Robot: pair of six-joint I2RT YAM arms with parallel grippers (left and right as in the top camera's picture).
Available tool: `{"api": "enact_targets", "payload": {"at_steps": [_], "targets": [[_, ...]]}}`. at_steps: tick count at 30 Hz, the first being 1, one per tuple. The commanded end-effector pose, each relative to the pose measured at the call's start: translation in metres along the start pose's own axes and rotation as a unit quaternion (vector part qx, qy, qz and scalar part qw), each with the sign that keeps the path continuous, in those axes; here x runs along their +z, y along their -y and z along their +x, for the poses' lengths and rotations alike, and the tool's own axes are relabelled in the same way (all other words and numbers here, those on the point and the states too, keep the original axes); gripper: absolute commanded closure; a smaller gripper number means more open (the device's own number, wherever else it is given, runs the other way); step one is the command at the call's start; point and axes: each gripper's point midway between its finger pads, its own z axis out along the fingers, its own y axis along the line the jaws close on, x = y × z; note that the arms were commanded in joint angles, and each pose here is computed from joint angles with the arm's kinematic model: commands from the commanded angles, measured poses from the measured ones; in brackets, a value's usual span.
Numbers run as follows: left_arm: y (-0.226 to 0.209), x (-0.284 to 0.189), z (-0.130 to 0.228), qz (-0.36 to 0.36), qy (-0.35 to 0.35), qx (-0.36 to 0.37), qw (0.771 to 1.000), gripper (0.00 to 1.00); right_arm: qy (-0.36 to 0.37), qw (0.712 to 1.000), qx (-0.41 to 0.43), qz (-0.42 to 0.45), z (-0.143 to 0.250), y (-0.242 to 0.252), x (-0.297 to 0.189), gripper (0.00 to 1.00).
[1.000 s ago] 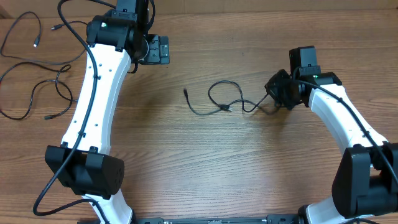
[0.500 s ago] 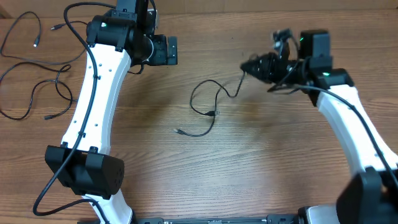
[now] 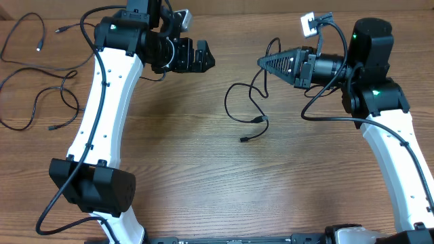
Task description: Untangle cables
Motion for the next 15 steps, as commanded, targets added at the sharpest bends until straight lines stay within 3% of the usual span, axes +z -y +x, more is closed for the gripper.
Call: {"api": "enact_targets", "payload": {"at_steps": [1, 15], "targets": [[0.023, 0.003, 0.006, 0.055, -0.011, 0.038, 0.998, 0.0, 0.007, 1.0, 0.003, -0.024, -0.012, -0.018, -0.001, 0.96], [0.052, 0.025, 0.037, 0.067, -0.066, 0.163, 0.982, 0.0, 0.05, 0.996, -0.013, -0.07, -0.046, -0.052, -0.006, 0.96]]}}
